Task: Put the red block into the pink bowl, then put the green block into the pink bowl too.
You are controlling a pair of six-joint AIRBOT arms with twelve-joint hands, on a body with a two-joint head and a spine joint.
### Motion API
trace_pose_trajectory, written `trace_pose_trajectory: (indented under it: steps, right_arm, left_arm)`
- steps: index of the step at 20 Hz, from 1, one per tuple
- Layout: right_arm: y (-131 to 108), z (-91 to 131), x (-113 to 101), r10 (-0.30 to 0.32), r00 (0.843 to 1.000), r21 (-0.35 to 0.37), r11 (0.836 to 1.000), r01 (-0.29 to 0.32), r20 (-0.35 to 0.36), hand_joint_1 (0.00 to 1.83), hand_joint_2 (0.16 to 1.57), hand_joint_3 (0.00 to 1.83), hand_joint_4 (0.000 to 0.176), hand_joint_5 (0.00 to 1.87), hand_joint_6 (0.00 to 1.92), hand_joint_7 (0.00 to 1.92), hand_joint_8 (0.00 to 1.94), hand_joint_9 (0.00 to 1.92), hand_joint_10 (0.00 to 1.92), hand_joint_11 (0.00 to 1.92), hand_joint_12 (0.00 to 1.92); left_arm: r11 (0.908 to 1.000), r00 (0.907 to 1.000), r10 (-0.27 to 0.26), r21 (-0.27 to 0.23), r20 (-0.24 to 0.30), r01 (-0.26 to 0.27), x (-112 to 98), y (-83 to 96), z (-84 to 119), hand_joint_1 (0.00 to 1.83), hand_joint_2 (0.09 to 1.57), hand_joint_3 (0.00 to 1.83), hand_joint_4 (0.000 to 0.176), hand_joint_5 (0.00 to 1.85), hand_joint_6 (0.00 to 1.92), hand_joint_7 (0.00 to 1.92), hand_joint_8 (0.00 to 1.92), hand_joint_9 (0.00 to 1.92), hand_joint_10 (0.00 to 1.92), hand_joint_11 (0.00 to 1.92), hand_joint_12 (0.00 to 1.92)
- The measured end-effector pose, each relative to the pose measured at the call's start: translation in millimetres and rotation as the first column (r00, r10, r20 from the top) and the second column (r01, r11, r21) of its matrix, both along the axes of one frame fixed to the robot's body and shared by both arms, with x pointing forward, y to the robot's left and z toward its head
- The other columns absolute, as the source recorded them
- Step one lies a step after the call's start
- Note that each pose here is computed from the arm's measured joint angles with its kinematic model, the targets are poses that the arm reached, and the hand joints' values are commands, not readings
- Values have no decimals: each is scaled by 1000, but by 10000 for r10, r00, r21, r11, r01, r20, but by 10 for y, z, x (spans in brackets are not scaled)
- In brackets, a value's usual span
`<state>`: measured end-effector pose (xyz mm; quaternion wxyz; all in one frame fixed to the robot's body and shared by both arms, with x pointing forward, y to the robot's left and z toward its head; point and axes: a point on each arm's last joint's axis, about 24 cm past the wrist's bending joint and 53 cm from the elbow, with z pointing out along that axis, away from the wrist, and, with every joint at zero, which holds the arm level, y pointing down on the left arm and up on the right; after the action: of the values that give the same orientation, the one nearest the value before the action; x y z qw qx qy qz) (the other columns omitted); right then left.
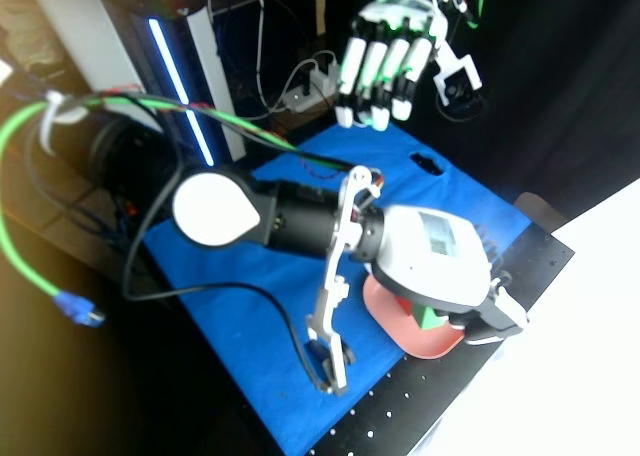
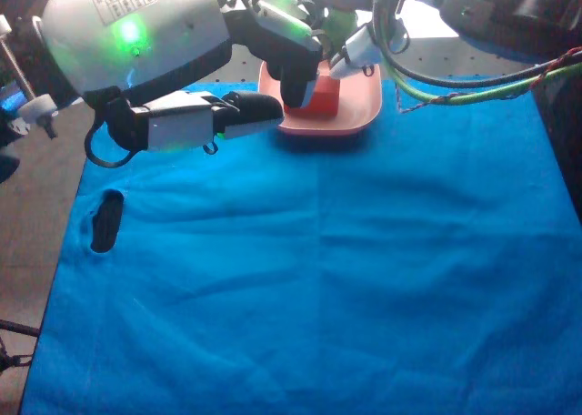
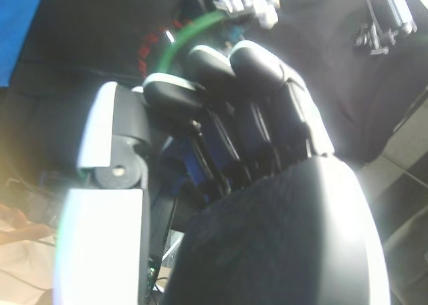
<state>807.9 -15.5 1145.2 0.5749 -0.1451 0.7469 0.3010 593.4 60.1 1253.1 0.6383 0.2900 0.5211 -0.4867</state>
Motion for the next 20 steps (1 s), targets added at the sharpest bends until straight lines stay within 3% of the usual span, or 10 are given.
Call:
trace_pose_trajectory:
  steps: [1, 4, 7, 9, 10, 11, 12, 14, 18, 20]
  right_arm:
    - [-11, -18, 8, -47, 10000, 61, 10000, 48, -57, 1248, 1078, 2, 0, 1093, 573, 1077, 1150, 683, 1740, 413, 1921]
    - [-27, -113, 13, -148, 9995, 200, 9997, 153, -283, 1161, 1042, 0, 0, 1152, 683, 1173, 955, 707, 1681, 408, 1921]
    - [-10, -218, 9, -197, 9987, 238, 9995, 209, -475, 1276, 1064, 0, 0, 1144, 453, 1111, 1043, 683, 1553, 328, 1921]
    - [1, -230, 3, -177, 9986, 238, 9995, 189, -489, 1121, 1060, 1, 0, 1111, 744, 1120, 977, 652, 1619, 319, 1921]
    - [8, -232, 1, -170, 9986, 239, 9995, 182, -493, 1246, 1065, 0, 0, 1118, 552, 1115, 1024, 660, 1599, 298, 1921]
    - [9, -230, 1, -165, 9987, 247, 9995, 177, -491, 1040, 1114, 0, 112, 975, 932, 1070, 631, 622, 1273, 140, 1818]
    - [6, -231, 2, -168, 9987, 234, 9996, 180, -487, 791, 1060, 0, 0, 842, 453, 1104, 396, 657, 1138, 152, 1757]
    - [-2, -240, 4, -184, 9986, 224, 9996, 196, -499, 650, 997, 0, 11, 767, 58, 1124, 83, 785, 715, 170, 1561]
    - [7, -231, -1, -145, 9988, 256, 9995, 158, -473, 682, 935, 0, 88, 661, 0, 1021, 0, 879, 273, 172, 1347]
    - [8, -229, -2, -140, 9988, 260, 9995, 153, -469, 658, 934, 0, 67, 673, 4, 1048, 5, 972, 206, 265, 1245]
  left_arm:
    - [10000, 10000, 0, 5, 0, 0, 0, 0, -1, 1196, 1204, 2, 0, 757, 1139, 864, 1359, 531, 1290, 250, 1747]
    - [10000, 10000, -13, -9, -6, 13, -2, -5, -1, 1204, 1185, 0, 0, 805, 1073, 892, 1312, 542, 1281, 235, 1724]
    - [10000, 10000, -3, -10, -10, 3, 0, -2, 0, 1208, 1183, 0, 0, 757, 1161, 938, 1217, 613, 1259, 247, 1752]
    - [10000, 10000, -4, -4, -10, 4, 0, -3, -1, 1210, 1181, 0, 0, 766, 1145, 937, 1222, 609, 1259, 255, 1768]
    - [10000, 10000, -9, -3, -10, 9, -1, -5, -2, 1198, 1187, 1, 0, 753, 1182, 925, 1226, 589, 1284, 214, 1798]
    - [10000, 10000, -6, -4, -5, 6, 0, -3, 0, 1198, 1187, 0, 0, 769, 1151, 914, 1252, 576, 1322, 214, 1806]
    - [10000, 10000, -9, -3, -10, 9, -1, -5, -2, 1197, 1187, 0, 0, 769, 1153, 914, 1250, 578, 1333, 225, 1810]
    - [10000, 10000, -6, -2, -8, 6, 0, -3, -2, 1198, 1188, 1, 0, 758, 1169, 917, 1243, 570, 1292, 240, 1763]
    - [10000, 10000, -1, 2, -17, 1, 1, -4, -4, 1194, 1185, 1, 0, 781, 1144, 905, 1257, 600, 1246, 280, 1717]
    - [10000, 10000, 1, 10, -19, -1, 2, -5, -6, 1196, 1185, 0, 0, 799, 1110, 893, 1288, 585, 1290, 305, 1735]
